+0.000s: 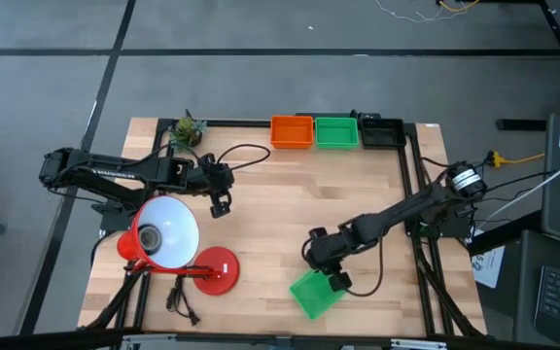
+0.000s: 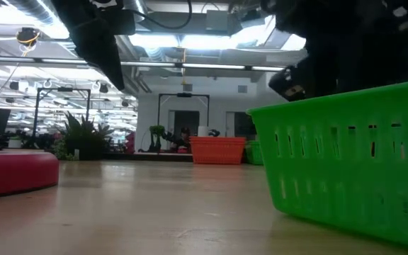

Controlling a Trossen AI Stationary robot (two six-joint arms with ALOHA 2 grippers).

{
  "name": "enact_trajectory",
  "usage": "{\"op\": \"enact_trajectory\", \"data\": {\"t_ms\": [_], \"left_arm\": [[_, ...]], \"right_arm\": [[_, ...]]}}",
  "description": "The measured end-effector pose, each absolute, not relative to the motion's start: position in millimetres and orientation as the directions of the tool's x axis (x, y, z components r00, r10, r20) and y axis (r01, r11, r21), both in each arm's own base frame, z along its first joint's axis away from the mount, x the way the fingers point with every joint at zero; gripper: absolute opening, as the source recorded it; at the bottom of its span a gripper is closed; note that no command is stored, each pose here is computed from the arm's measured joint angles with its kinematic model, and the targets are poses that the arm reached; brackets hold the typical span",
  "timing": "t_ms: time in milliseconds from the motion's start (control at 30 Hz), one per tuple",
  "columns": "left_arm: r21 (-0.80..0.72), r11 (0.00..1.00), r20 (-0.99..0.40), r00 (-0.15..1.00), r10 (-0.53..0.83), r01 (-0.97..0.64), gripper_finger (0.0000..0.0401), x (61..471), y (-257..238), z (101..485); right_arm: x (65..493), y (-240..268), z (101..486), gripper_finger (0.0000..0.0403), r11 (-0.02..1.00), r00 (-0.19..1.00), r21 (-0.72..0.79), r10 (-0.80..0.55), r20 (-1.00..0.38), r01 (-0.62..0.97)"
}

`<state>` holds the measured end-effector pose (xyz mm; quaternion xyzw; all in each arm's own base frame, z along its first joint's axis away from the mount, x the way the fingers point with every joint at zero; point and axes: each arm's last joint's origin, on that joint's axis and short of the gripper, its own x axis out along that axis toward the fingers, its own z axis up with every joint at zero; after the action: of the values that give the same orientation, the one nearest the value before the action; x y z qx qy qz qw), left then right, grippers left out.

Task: Stack baskets by color
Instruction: Stack the bottom green bin on top of the top stacked green bin

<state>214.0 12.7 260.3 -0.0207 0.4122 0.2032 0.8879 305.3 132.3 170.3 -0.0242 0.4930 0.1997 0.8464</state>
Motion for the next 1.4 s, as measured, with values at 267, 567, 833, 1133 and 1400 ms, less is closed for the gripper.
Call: {"op": "enact_trajectory", "data": {"t_ms": [267, 567, 833, 1133, 1400], "left_arm": [[0.131, 0.917, -0.740, 0.578, 0.344, -0.378, 0.0011, 214.0, 12.7, 260.3], [0.129, 0.916, -0.738, 0.580, 0.344, -0.380, 0.0011, 214.3, 12.9, 260.6], [0.128, 0.916, -0.736, 0.583, 0.344, -0.379, 0.0011, 214.6, 12.8, 260.8], [0.128, 0.916, -0.735, 0.584, 0.345, -0.380, 0.0011, 214.7, 12.9, 260.9], [0.129, 0.916, -0.735, 0.584, 0.345, -0.380, 0.0011, 214.6, 12.9, 260.9]], "right_arm": [[305.1, 134.7, 152.2, 0.0094, 0.928, 0.360, 0.189, 0.305, -0.882, -0.322], [299.3, 128.6, 157.6, 0.0005, 0.937, 0.369, 0.056, 0.191, -0.910, -0.346], [285.3, 80.6, 184.7, 0.0002, 0.922, 0.342, -0.214, -0.098, -0.935, -0.323], [278.8, -26.3, 220.0, 0.0001, 0.883, 0.365, -0.404, -0.304, -0.880, -0.239], [251.0, -117.1, 230.8, 0.0001, 0.901, 0.341, -0.407, -0.340, -0.876, -0.147]]}}
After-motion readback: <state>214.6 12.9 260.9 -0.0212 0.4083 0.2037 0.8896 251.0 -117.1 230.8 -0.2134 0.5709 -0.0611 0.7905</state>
